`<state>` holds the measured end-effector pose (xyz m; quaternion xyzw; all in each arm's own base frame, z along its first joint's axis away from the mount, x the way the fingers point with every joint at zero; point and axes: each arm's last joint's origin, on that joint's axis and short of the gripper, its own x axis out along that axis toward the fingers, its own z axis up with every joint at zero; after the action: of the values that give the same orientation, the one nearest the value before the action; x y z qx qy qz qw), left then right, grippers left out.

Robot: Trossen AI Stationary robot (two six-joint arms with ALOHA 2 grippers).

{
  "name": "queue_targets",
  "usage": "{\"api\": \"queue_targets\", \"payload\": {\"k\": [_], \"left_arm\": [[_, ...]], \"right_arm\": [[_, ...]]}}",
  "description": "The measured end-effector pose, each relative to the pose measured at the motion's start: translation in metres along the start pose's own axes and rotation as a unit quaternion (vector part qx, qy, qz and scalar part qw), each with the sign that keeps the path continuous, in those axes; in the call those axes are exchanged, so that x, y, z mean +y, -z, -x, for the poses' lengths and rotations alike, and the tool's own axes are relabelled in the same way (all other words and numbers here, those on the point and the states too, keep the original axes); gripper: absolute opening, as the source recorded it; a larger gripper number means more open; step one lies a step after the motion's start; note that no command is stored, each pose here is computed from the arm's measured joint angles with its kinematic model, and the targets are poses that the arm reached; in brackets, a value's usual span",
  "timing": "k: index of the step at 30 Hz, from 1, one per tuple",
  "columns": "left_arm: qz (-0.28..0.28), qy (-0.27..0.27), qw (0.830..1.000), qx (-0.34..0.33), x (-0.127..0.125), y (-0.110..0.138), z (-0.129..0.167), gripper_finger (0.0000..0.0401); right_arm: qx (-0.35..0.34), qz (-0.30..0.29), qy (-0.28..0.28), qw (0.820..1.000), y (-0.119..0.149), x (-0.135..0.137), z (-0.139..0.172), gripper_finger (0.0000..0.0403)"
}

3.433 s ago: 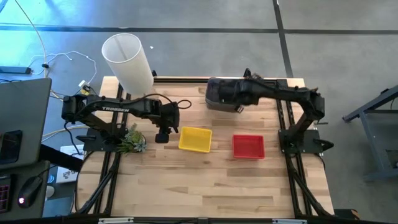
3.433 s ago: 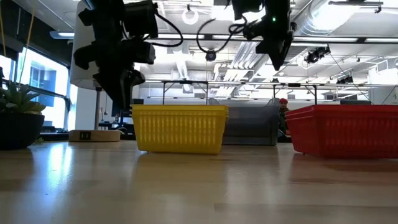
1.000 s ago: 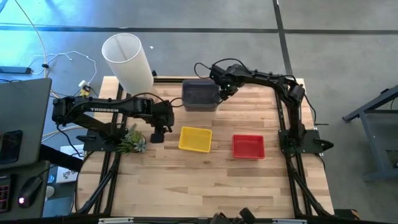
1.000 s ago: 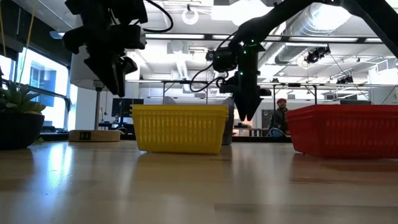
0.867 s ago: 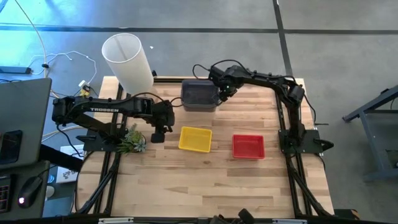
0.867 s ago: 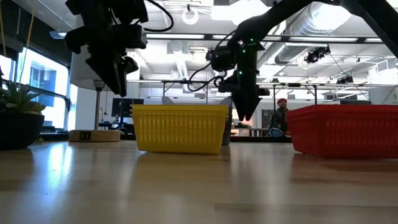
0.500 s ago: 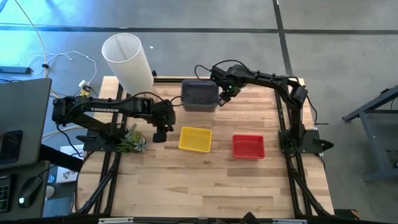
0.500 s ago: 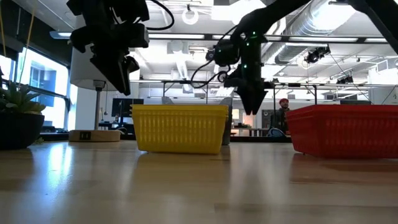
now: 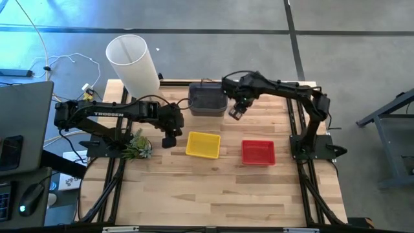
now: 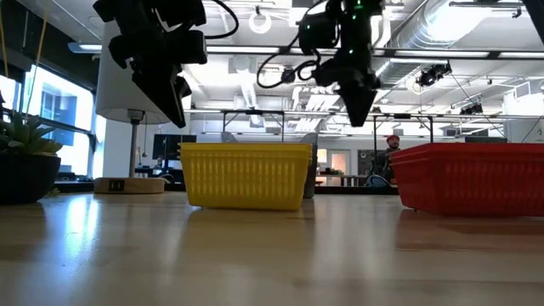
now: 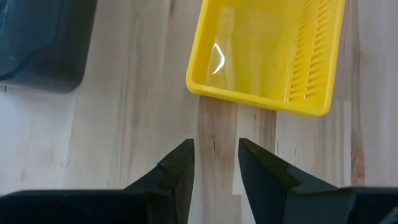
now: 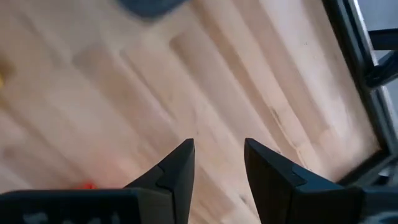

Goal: Stack baskets by color
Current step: Move the stacked red bin to the top right of the table

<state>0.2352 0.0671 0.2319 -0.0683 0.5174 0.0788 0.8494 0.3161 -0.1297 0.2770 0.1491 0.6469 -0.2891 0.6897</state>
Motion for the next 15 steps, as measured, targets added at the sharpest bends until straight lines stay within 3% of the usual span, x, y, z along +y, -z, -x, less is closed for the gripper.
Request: {"api": "queue_targets", "payload": {"k": [15], "left_arm": [[0.010, 0.000, 1.000, 0.001, 0.000, 0.000, 0.000, 0.0111]], "right_arm": [[0.078, 0.177, 0.053, 0.980, 0.044, 0.055, 0.017, 0.0125]]}}
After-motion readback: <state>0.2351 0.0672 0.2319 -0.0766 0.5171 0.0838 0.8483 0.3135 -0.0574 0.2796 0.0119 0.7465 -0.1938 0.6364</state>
